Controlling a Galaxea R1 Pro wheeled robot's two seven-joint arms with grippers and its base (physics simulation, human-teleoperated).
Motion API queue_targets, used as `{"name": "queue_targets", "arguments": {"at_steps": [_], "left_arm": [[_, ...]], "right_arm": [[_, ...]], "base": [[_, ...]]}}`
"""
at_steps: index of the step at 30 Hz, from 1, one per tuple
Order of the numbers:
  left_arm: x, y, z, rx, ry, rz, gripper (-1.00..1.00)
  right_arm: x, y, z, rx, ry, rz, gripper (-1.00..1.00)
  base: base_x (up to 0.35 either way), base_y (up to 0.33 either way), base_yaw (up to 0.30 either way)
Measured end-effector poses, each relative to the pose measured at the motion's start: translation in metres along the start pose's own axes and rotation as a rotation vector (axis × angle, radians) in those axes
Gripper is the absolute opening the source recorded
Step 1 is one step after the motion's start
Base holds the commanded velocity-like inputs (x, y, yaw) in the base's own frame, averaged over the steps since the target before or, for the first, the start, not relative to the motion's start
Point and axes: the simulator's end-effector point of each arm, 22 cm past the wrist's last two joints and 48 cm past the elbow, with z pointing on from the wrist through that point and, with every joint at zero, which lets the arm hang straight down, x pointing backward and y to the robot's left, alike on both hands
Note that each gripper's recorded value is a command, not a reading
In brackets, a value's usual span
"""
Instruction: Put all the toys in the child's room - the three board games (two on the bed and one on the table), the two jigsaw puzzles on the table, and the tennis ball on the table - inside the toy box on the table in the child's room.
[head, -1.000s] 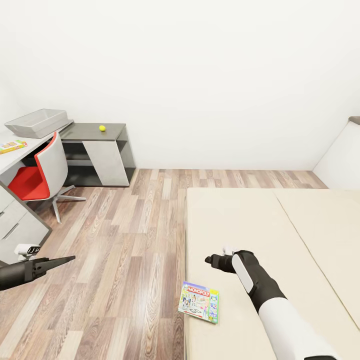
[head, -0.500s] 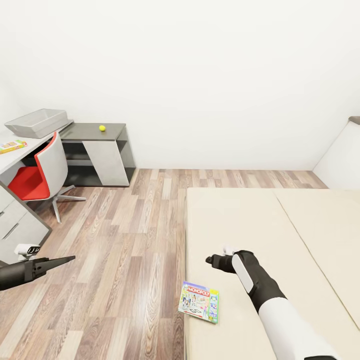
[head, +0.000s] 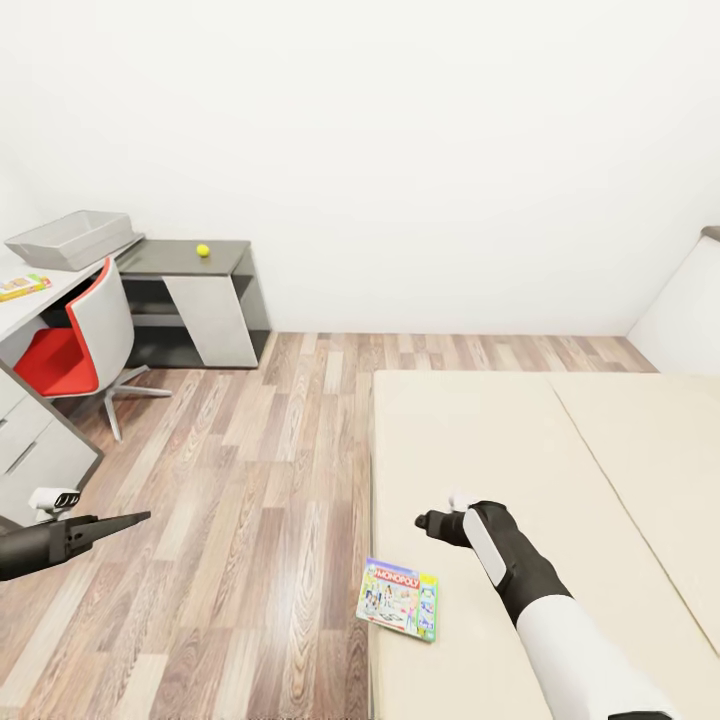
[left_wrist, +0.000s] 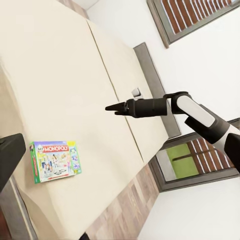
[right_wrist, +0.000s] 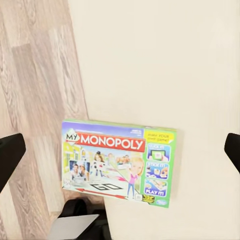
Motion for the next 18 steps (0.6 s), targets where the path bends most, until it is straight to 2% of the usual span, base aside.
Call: {"name": "queue_targets", "arguments": {"at_steps": [18], "left_arm": [[0.010,0.014,0.003,-0.021,0.025,-0.026,1.00]], "right_arm": [[0.013,-0.012,0.012,0.042,0.034,0.004,1.00]], "base": [[0.000,0.000,0.000]]}}
